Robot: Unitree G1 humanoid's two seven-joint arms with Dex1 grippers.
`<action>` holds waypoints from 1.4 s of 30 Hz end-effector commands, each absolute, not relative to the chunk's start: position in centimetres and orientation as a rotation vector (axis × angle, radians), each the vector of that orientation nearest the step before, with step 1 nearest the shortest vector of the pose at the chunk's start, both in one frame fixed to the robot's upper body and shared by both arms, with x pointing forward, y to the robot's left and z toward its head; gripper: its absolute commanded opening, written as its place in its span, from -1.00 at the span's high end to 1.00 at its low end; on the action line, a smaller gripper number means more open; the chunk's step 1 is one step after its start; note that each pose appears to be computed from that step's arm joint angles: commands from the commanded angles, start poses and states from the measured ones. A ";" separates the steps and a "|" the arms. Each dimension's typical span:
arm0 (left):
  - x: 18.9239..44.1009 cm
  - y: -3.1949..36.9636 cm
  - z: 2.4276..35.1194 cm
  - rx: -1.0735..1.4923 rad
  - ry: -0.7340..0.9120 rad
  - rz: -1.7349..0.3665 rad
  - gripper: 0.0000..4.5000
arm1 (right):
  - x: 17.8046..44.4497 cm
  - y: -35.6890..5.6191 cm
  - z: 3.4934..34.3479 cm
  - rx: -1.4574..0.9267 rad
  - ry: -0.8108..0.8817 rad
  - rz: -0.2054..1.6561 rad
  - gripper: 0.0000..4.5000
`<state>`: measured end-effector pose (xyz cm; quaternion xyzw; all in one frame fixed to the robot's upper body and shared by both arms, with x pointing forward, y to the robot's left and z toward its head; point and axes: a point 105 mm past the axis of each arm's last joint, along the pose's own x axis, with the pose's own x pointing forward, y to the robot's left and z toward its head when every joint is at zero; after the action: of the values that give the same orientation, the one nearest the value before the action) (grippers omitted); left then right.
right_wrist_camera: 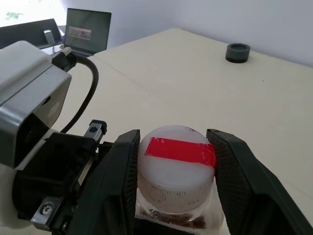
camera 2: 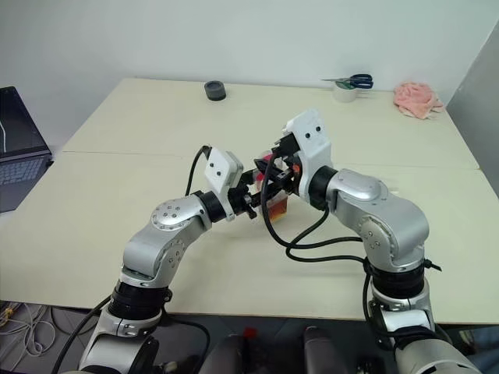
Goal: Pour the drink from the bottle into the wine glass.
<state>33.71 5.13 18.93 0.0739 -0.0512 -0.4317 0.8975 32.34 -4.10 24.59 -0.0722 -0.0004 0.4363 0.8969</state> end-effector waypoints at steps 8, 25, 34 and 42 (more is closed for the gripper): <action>32.8 4.6 21.5 0.177 -0.208 -0.936 0.18 | 32.6 -6.8 26.4 -0.301 -0.115 1.682 0.19; 32.2 5.1 21.5 0.199 -0.185 -0.953 0.19 | 32.8 -7.5 27.5 -0.298 -0.094 1.680 -1.00; 32.3 4.9 21.3 0.195 -0.183 -0.968 0.19 | 31.7 -6.2 29.0 -0.259 -0.184 1.430 -1.00; 32.3 4.3 21.3 0.190 -0.188 -0.990 0.19 | 32.5 -5.2 28.2 -0.232 -0.166 1.086 -1.00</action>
<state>32.68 4.79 19.44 0.0837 -0.0514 -0.4646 0.8800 32.59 -4.78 26.84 -0.1093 -0.0534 0.5441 0.8301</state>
